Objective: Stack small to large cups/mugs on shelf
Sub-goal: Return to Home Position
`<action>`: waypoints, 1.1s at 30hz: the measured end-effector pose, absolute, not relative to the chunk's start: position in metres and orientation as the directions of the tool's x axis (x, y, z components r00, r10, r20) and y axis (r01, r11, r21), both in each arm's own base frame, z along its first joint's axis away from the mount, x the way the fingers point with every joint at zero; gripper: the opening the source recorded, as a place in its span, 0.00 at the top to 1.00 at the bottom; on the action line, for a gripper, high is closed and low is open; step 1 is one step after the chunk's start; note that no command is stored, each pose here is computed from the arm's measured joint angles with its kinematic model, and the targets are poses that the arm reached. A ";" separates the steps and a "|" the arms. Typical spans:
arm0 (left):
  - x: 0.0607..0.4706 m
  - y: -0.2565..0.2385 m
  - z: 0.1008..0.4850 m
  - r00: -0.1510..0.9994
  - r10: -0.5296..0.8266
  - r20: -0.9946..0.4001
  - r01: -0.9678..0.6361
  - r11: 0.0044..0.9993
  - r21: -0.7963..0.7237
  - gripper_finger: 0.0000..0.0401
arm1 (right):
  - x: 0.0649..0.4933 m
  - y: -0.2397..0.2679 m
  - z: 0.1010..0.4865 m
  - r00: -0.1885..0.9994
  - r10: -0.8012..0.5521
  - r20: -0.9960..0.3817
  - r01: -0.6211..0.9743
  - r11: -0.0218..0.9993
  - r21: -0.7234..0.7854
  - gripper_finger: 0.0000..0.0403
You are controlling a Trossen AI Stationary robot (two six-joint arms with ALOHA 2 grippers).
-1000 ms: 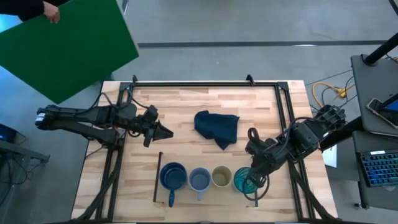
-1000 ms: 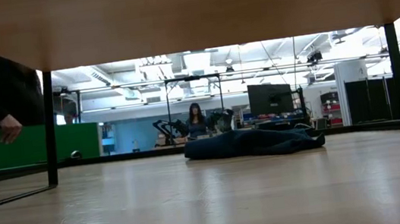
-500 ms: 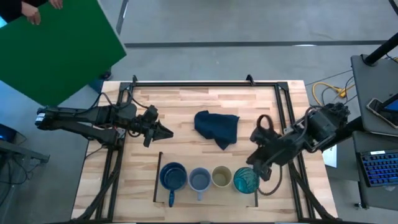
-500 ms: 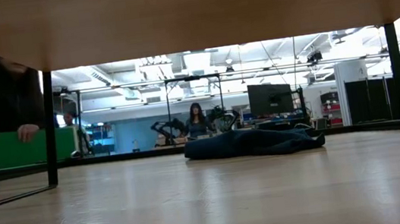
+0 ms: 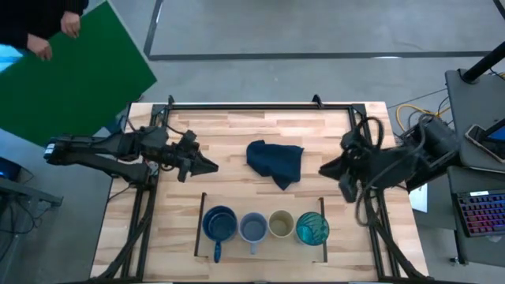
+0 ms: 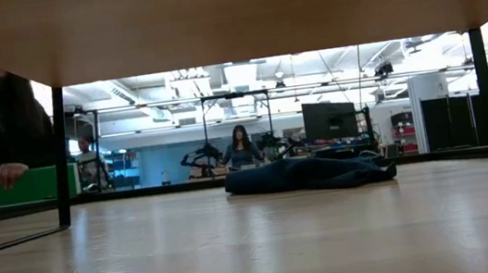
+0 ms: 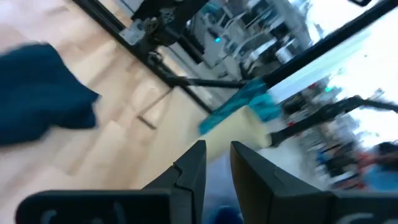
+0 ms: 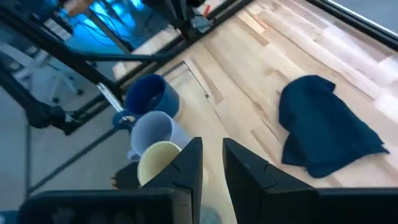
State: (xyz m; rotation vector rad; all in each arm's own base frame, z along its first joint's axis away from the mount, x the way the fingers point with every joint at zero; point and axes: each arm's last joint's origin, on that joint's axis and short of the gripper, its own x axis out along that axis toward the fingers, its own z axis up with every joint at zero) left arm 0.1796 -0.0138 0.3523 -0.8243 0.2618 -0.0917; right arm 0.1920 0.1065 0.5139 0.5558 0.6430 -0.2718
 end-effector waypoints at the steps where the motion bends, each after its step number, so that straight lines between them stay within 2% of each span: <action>1: 0.177 -0.014 0.356 0.966 -0.189 -0.179 -0.016 0.645 -0.764 0.85 | 0.188 0.104 0.517 0.781 -0.065 -0.621 0.399 0.817 0.416 0.86; 4: 0.170 -0.019 0.372 0.968 -0.246 -0.044 0.122 0.620 -0.775 0.85 | 0.177 0.097 0.523 0.797 -0.050 -0.602 0.400 0.791 0.464 0.86; 8: 0.149 -0.027 0.400 0.893 -0.394 0.219 0.439 0.649 -0.622 0.85 | 0.169 0.092 0.529 0.821 -0.039 -0.570 0.419 0.718 0.555 0.86; 10: 0.140 -0.028 0.407 0.860 -0.423 0.286 0.509 0.665 -0.547 0.85 | 0.169 0.092 0.534 0.848 -0.023 -0.529 0.369 0.741 0.561 0.86; 14: 0.127 -0.027 0.407 0.838 -0.425 0.341 0.543 0.701 -0.462 0.85 | 0.172 0.100 0.544 0.894 0.061 -0.444 0.196 0.838 0.510 0.86; 17: 0.127 -0.029 0.396 0.799 -0.443 0.407 0.591 0.706 -0.390 0.85 | 0.172 0.100 0.547 0.908 0.053 -0.417 0.170 0.861 0.480 0.86; 21: 0.119 -0.032 0.374 0.614 -0.510 0.603 0.728 0.660 -0.184 0.85 | 0.166 0.094 0.549 0.916 0.001 -0.400 0.185 0.885 0.427 0.86; 23: 0.117 -0.032 0.355 0.563 -0.518 0.644 0.747 0.652 -0.129 0.85 | 0.163 0.092 0.550 0.919 0.004 -0.393 0.176 0.891 0.419 0.86; 28: 0.109 -0.031 0.314 0.556 -0.514 0.653 0.747 0.654 -0.121 0.85 | 0.158 0.088 0.548 0.921 -0.018 -0.390 0.185 0.900 0.396 0.86; 33: 0.098 -0.027 0.291 0.569 -0.466 0.677 0.708 0.696 -0.116 0.85 | 0.165 0.092 0.539 0.936 -0.009 -0.351 0.161 0.899 0.408 0.86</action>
